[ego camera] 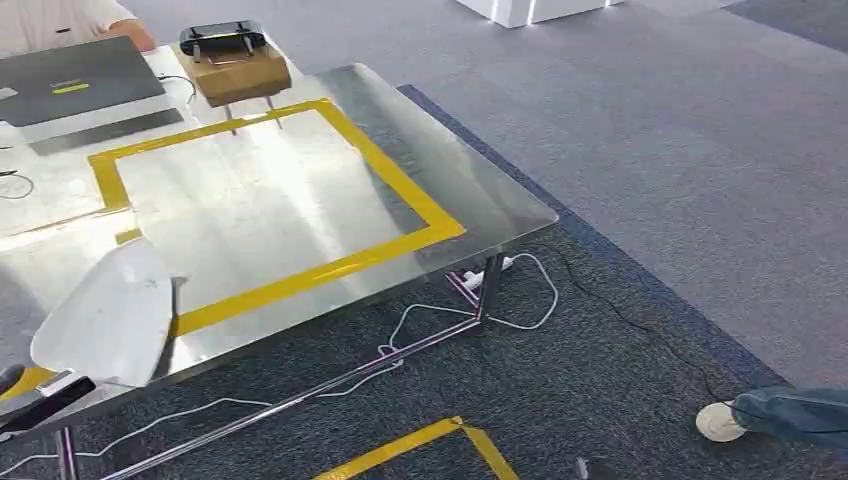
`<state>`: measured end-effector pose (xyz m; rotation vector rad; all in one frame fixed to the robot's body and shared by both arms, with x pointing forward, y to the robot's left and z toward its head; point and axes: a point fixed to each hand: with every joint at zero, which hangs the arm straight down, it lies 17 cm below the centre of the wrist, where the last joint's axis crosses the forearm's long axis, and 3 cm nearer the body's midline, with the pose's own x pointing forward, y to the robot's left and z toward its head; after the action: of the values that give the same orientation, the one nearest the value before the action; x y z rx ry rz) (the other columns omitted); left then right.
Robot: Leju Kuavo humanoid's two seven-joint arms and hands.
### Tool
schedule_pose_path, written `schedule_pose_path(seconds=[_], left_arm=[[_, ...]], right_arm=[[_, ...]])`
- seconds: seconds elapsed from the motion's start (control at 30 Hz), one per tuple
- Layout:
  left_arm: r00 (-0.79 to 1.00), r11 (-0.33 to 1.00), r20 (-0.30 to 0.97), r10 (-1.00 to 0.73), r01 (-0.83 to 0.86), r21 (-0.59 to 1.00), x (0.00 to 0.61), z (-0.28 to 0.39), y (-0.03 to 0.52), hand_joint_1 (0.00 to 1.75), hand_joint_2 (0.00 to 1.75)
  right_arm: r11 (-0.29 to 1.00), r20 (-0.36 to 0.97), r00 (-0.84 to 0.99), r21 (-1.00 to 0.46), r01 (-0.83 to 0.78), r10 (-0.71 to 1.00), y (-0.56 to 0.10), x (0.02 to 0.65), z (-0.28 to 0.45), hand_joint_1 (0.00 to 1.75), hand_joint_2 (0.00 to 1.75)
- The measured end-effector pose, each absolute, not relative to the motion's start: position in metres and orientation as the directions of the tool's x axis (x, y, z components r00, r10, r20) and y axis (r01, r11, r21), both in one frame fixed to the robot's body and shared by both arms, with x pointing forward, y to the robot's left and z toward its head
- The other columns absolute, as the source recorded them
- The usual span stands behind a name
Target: Take the parts from the cabinet and place them on the table.
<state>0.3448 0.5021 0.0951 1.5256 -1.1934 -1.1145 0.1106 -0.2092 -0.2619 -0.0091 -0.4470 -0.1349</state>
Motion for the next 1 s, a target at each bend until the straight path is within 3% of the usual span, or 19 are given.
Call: schedule_pose_path(seconds=[0.27, 0.3, 0.63, 1.0], left_arm=[[0.124, -0.149, -0.128, -0.984, -0.181, 0.972, 0.344, 0.092, 0.502, 0.0, 1.75], [0.123, -0.15, -0.129, -0.984, -0.18, 0.972, 0.344, 0.092, 0.502, 0.0, 0.0], [0.137, -0.133, -0.103, -0.985, -0.227, 0.965, 0.342, 0.105, 0.505, 0.0, 0.0], [0.281, -0.135, -0.048, -0.959, -0.3, 0.944, 0.321, 0.138, 0.558, 0.0, 0.0]], right_arm=[[0.992, 0.432, 0.893, 0.022, 0.128, -0.125, -0.209, 0.111, -0.262, 0.0, 0.0], [0.991, 0.432, 0.893, 0.022, 0.128, -0.125, -0.209, 0.111, -0.262, 0.0, 0.0], [0.991, 0.43, 0.893, 0.034, 0.129, -0.131, -0.206, 0.112, -0.261, 0.0, 0.0], [0.992, 0.433, 0.893, 0.02, 0.128, -0.124, -0.209, 0.112, -0.262, 0.0, 0.0]])
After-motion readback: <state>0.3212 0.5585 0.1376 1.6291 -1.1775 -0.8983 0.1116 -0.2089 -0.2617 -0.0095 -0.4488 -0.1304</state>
